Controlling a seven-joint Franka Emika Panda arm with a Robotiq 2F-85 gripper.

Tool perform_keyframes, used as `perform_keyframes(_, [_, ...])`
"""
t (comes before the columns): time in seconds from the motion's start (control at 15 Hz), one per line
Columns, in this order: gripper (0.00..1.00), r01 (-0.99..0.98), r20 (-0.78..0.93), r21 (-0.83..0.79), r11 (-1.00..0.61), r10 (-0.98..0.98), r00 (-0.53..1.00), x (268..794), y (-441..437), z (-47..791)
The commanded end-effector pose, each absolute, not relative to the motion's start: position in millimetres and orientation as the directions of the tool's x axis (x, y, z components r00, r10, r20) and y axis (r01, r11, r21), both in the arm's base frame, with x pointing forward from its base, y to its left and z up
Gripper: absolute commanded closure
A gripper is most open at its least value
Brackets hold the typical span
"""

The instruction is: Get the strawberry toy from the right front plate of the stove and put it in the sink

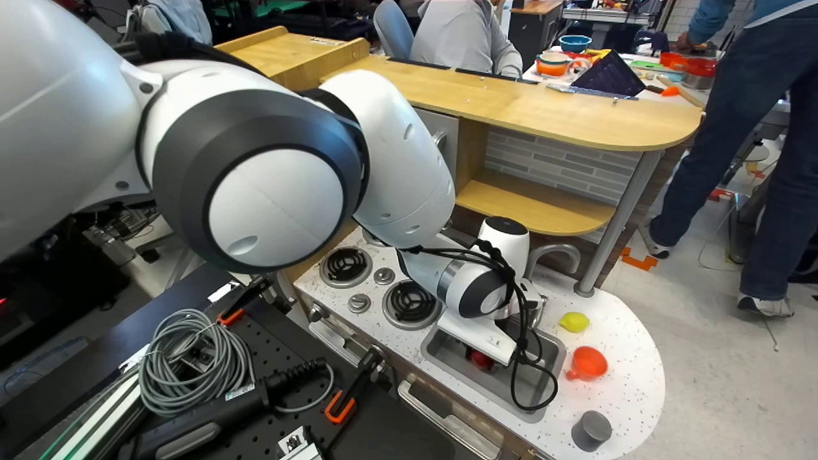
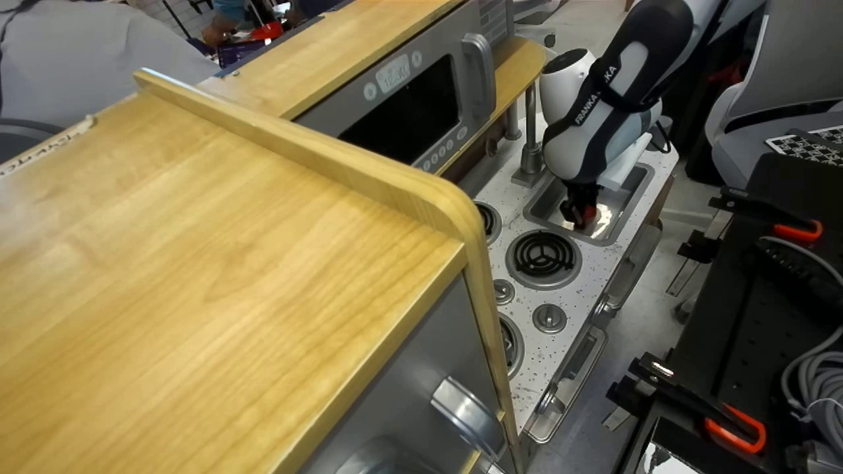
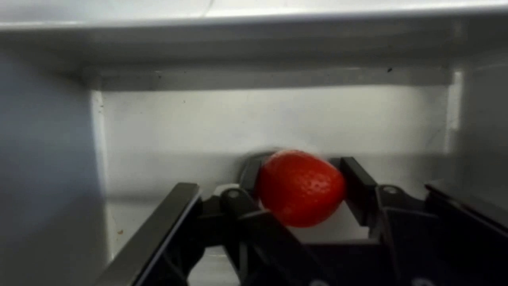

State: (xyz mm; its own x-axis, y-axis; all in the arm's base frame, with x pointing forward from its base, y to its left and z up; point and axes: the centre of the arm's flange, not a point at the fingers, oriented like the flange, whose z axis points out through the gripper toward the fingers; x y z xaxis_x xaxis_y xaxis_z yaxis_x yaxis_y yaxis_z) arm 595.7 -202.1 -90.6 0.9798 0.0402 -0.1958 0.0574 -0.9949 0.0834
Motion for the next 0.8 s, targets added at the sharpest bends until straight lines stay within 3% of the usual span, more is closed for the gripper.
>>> perform_keyframes(0.0, [0.21, 0.086, -0.217, 0.087, -0.992, 0.066, 0.974, 606, -208, -106])
perform_keyframes(0.2, [0.02, 0.086, -0.202, 0.076, -0.993, 0.069, 0.977, 604, -206, -100])
perform_keyframes(0.73, [0.00, 0.078, -0.150, 0.083, -0.993, 0.065, 0.987, 589, -198, -54])
